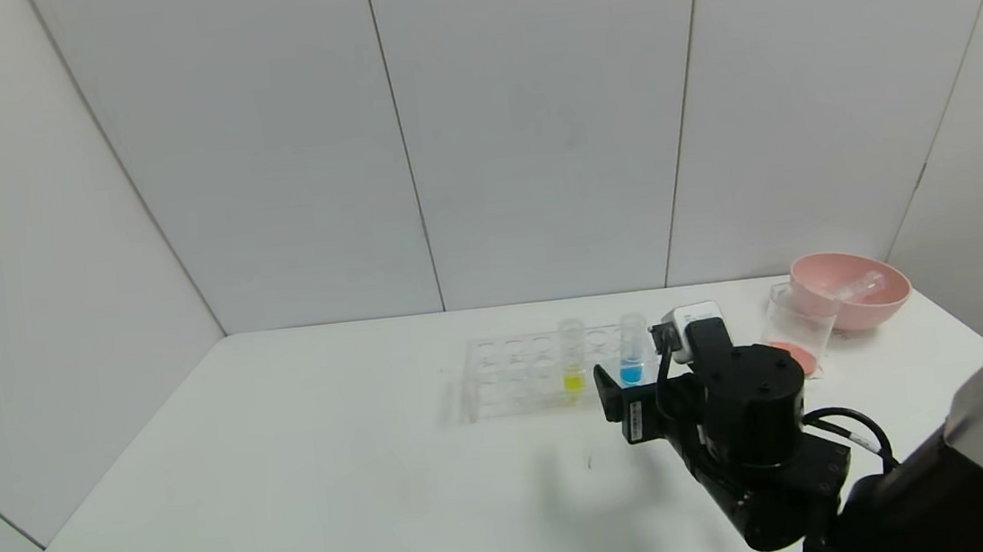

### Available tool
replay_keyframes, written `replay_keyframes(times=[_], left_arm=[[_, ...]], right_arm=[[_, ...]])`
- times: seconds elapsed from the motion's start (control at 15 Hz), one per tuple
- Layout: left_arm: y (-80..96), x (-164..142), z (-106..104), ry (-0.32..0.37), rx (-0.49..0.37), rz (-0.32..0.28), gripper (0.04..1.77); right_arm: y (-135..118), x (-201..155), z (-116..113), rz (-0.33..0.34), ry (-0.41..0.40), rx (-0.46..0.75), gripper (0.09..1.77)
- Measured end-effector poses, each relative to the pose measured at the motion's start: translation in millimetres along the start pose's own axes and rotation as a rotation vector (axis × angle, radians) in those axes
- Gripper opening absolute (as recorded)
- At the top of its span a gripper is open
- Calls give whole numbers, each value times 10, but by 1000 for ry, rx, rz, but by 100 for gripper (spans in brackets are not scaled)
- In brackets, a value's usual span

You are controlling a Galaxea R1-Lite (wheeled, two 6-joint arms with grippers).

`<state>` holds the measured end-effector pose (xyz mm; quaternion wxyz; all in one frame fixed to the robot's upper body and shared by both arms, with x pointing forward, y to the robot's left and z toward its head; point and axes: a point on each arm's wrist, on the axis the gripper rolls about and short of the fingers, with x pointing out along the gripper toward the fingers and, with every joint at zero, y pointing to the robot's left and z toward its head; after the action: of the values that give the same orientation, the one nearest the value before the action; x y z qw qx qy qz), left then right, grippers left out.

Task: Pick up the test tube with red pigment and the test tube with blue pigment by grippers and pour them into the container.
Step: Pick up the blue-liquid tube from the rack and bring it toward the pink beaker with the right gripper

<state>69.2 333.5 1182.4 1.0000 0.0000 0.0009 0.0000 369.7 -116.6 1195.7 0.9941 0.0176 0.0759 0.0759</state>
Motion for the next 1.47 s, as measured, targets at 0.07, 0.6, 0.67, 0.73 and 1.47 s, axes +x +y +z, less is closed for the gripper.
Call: replay_keyframes(times=[0.07, 0.6, 0.67, 0.73, 1.47], left_arm=[[0, 0, 0, 0, 0, 0, 176], [0, 0, 0, 0, 0, 0, 176], [0, 0, 0, 0, 0, 0, 176], [0, 0, 0, 0, 0, 0, 176], [0, 0, 0, 0, 0, 0, 176]], right_arm=[[-6, 103, 2, -12, 2, -6, 170], [-49, 664, 72, -57, 17, -6, 171], [-46, 697, 67, -59, 16, -5, 171], [-52, 723, 56, -63, 18, -6, 171], [-51, 785, -38, -68, 28, -11, 121]])
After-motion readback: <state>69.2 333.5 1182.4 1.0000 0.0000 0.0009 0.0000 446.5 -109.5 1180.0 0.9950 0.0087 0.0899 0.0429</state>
